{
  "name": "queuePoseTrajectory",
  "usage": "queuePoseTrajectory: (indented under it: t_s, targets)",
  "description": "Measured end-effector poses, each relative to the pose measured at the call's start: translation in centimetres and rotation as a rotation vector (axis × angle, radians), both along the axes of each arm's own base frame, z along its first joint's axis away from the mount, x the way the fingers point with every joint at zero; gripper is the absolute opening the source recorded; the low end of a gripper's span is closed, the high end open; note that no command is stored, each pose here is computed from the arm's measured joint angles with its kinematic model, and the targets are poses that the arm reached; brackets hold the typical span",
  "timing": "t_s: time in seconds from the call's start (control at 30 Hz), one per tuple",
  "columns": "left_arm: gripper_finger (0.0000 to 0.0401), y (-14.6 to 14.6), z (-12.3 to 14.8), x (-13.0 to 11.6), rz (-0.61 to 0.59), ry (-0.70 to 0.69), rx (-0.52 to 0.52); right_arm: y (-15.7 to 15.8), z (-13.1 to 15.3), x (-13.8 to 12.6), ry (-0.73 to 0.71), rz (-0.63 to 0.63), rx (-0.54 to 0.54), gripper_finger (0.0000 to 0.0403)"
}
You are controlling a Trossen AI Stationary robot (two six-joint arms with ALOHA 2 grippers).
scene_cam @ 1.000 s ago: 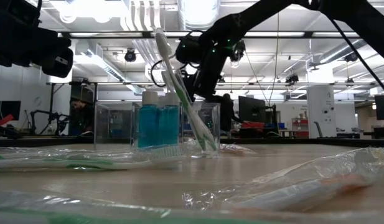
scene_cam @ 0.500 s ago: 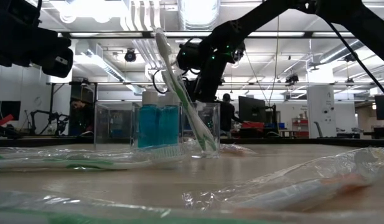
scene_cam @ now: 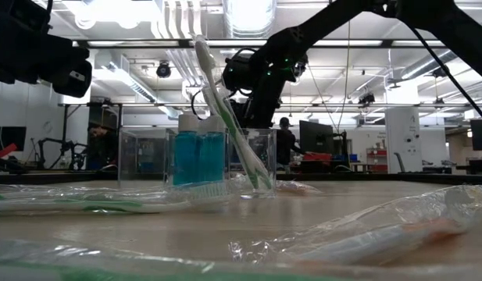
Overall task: Pick & Place toothbrushing station
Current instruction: Put the green toothbrush into the transparent organizer
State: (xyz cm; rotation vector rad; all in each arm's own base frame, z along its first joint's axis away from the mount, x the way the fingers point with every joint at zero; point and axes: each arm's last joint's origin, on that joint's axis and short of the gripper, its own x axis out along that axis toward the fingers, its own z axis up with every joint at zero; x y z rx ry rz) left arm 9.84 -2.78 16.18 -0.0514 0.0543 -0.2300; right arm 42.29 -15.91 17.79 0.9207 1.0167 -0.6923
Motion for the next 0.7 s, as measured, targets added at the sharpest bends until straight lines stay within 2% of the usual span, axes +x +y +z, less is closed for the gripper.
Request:
queuePoseTrajectory:
  t_s: [0.23, 0.33, 0.47, 0.57, 0.7]
  targets:
    - [0.0108, 0.0, 0.0, 0.0, 0.0, 0.0, 0.0, 0.4, -0.3, -0.3, 0.005, 0.039, 0.112, 0.0155]
    - [0.0108, 0.0, 0.0, 0.0, 0.0, 0.0, 0.0, 0.5, -0.4, -0.4, 0.014, 0.04, 0.12, 0.0155]
    - [0.0108, 0.0, 0.0, 0.0, 0.0, 0.0, 0.0, 0.2, -0.3, -0.1, 0.0, 0.029, 0.055, 0.0155]
    - [0.0108, 0.0, 0.0, 0.0, 0.0, 0.0, 0.0, 0.3, -0.2, -0.1, -0.006, 0.04, 0.049, 0.0155]
    - [0.0108, 0.0, 0.0, 0.0, 0.0, 0.0, 0.0, 1.2, 1.6, 0.2, -0.029, 0.071, -0.06, 0.0158]
